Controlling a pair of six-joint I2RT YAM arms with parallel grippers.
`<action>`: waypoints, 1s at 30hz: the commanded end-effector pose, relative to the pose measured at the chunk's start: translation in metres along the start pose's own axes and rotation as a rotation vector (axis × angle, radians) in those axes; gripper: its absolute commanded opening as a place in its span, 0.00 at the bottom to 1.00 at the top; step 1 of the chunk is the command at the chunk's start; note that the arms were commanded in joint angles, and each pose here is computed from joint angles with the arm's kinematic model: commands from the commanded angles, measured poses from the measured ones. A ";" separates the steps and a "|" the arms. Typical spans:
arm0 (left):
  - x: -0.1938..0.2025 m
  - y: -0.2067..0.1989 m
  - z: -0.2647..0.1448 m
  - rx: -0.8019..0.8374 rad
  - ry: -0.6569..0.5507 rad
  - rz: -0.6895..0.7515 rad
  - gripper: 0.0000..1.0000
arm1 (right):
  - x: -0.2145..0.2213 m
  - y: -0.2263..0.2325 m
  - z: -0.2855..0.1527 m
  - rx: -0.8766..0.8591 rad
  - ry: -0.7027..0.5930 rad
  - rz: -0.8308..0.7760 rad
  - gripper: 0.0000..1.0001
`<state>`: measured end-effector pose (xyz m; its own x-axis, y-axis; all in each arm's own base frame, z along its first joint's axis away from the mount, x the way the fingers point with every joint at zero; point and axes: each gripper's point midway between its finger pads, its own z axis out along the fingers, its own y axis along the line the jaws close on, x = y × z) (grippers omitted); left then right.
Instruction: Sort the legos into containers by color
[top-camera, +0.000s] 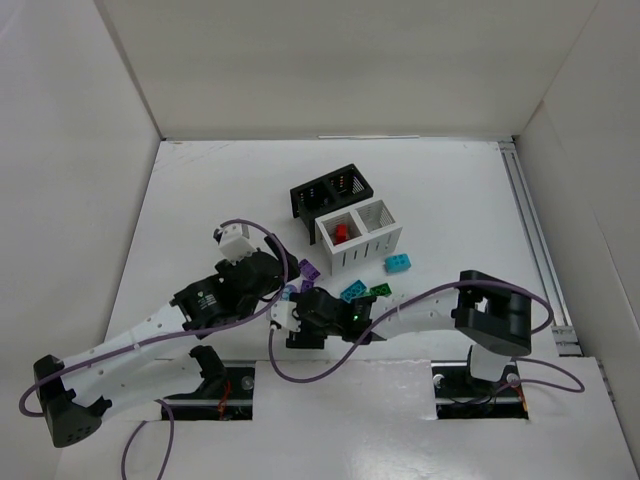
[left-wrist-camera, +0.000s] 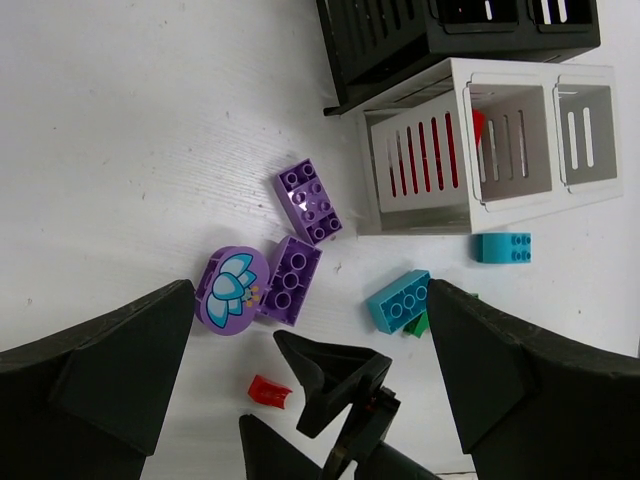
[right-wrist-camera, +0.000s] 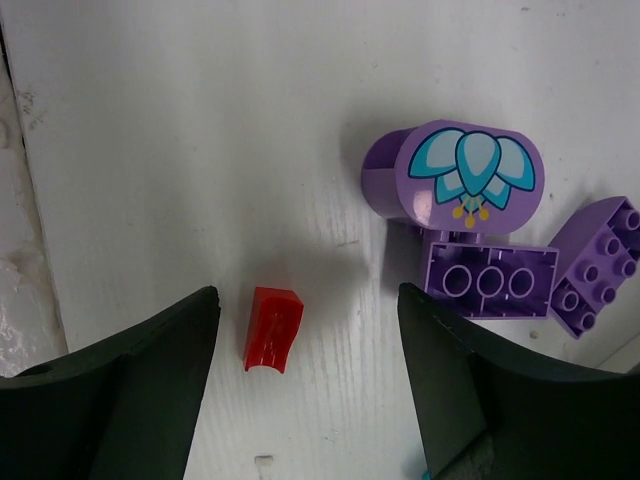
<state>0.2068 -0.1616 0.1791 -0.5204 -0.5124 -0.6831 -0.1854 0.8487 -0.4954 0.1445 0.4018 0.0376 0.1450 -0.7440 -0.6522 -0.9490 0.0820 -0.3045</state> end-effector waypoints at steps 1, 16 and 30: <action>-0.002 0.004 0.001 -0.021 -0.012 -0.002 1.00 | -0.022 -0.010 0.003 0.040 -0.065 0.034 0.76; -0.011 0.006 -0.003 -0.040 -0.034 -0.005 1.00 | -0.032 -0.023 -0.029 0.087 -0.106 0.043 0.20; 0.005 -0.011 0.002 0.055 0.024 0.067 1.00 | -0.043 -0.199 -0.161 0.478 -0.204 0.095 0.21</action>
<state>0.2059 -0.1667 0.1789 -0.5439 -0.4689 -0.6960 -0.1406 0.8685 -0.4753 0.2630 0.3144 0.2296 0.1409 -0.5522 -0.8217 -0.7432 0.4893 -0.4562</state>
